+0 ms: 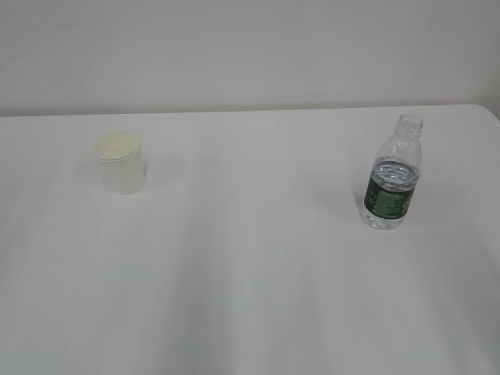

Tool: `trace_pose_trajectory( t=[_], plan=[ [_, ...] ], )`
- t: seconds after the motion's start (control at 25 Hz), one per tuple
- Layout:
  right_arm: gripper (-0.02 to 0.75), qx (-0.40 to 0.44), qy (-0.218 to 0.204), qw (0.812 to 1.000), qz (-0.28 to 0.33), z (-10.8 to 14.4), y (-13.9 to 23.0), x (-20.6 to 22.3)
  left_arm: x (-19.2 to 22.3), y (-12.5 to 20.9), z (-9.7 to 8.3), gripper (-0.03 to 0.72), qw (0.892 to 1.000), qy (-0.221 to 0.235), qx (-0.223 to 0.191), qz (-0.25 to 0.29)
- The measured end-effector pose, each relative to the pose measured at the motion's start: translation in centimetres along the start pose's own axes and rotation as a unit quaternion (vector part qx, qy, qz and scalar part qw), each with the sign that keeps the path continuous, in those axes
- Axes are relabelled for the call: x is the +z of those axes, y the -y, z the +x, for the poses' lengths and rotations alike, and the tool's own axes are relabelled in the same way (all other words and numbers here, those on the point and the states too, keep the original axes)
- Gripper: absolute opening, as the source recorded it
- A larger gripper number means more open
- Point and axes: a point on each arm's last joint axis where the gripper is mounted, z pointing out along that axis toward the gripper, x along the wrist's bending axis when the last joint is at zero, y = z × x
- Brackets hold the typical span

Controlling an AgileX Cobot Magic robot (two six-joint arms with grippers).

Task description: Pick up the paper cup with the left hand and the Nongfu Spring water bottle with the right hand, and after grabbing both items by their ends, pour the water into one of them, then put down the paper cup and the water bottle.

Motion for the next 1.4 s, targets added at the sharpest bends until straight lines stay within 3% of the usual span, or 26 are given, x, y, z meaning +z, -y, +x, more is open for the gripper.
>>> trace_pose_trajectory(
  t=[0.48,0.84,1.2,1.4],
  plan=[
    [0.531,-0.01,-0.007,1.0,-0.011,0.2,-0.6,2.3,5.3,0.6,0.0,0.587,0.999,0.001,-0.007,0.038],
    [0.531,-0.011,-0.018,1.0,0.006,0.6,-0.4,5.2,10.7,3.0,0.0,0.587,0.994,-0.001,-0.028,0.106],
    [0.531,-0.012,-0.031,0.999,0.004,1.1,-0.1,8.4,11.9,2.9,0.1,0.571,0.997,-0.002,-0.007,0.072],
    [0.531,-0.011,-0.039,0.999,-0.007,1.4,0.7,9.9,11.7,4.4,0.1,0.554,0.999,-0.003,-0.002,0.054]
  ],
)
